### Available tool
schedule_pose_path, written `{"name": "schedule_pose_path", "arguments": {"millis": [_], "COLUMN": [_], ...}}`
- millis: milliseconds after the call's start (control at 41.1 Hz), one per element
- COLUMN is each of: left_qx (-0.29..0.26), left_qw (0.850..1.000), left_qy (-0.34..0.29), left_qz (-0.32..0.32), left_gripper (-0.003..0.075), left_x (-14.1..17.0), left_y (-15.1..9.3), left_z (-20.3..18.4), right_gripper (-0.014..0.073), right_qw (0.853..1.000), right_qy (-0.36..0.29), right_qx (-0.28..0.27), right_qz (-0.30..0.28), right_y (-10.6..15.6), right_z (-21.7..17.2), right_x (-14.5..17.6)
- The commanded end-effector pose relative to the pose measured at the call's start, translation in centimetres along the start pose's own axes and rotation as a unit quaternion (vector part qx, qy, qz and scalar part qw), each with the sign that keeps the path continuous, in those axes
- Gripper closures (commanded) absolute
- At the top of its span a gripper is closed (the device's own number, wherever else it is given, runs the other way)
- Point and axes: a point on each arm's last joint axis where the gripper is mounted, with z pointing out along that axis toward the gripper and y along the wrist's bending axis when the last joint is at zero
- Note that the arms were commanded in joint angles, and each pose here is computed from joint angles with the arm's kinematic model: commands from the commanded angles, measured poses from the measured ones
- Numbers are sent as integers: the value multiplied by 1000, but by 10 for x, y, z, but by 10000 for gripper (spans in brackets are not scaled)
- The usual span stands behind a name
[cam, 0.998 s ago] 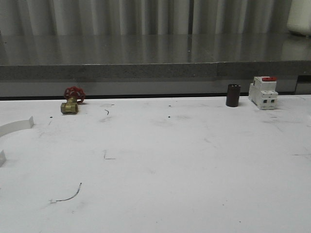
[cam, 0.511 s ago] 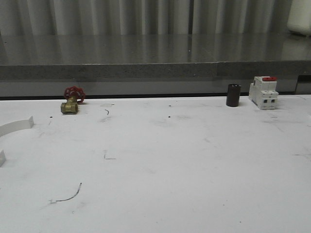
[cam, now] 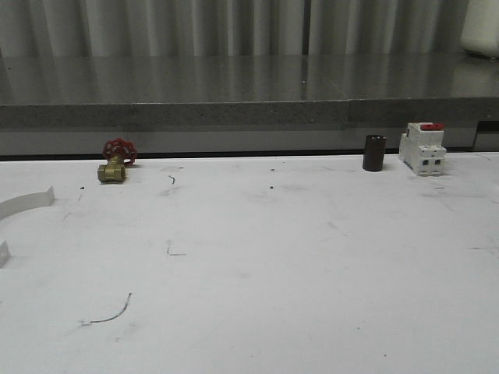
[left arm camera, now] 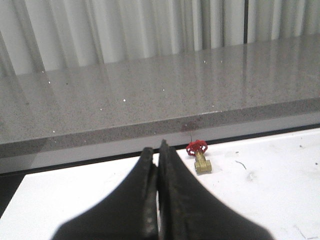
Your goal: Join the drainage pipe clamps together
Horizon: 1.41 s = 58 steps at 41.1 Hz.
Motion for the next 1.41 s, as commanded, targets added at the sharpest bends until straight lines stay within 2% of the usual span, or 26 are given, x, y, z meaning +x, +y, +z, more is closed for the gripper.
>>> {"name": "schedule_pose_path", "arguments": {"millis": [0,146,219,268,341,414,487,536,584,1120,1266,1388], "left_qx": [-8,-9,-9,-9,-9,-8,-6,-4,-3,-2,3,0], "left_qw": [999,999,999,999,999,999,999,999,999,998,997,988], "left_qy": [-46,-47,-48,-48,-48,-48,-48,-48,-48,-50,35,134], "left_qz": [-1,-1,-1,-1,-1,-5,-12,-15,-22,-24,-75,-80], "left_gripper": [741,740,724,684,555,363,177,97,50,50,50,50], "left_x": [-18,-18,-19,-19,-19,-19,-19,-19,-19,-20,-19,-21], "left_y": [3,3,3,3,3,3,2,2,2,2,3,7], "left_z": [1,1,1,1,1,1,1,1,1,2,23,59], "right_gripper": [707,679,602,514,365,217,111,53,24,15,15,15], "right_qw": [999,999,999,999,999,999,999,999,999,999,999,999], "right_qy": [-35,-36,-37,-37,-37,-39,-39,-39,-39,-38,-38,-38], "right_qx": [2,2,2,2,2,2,2,2,2,2,2,2], "right_qz": [2,2,2,2,2,2,2,1,1,1,1,1], "right_y": [0,0,0,0,0,0,0,0,0,0,0,0], "right_z": [3,4,4,4,4,3,3,3,3,3,3,3], "right_x": [-18,-18,-19,-19,-19,-19,-19,-19,-19,-19,-19,-19]}}
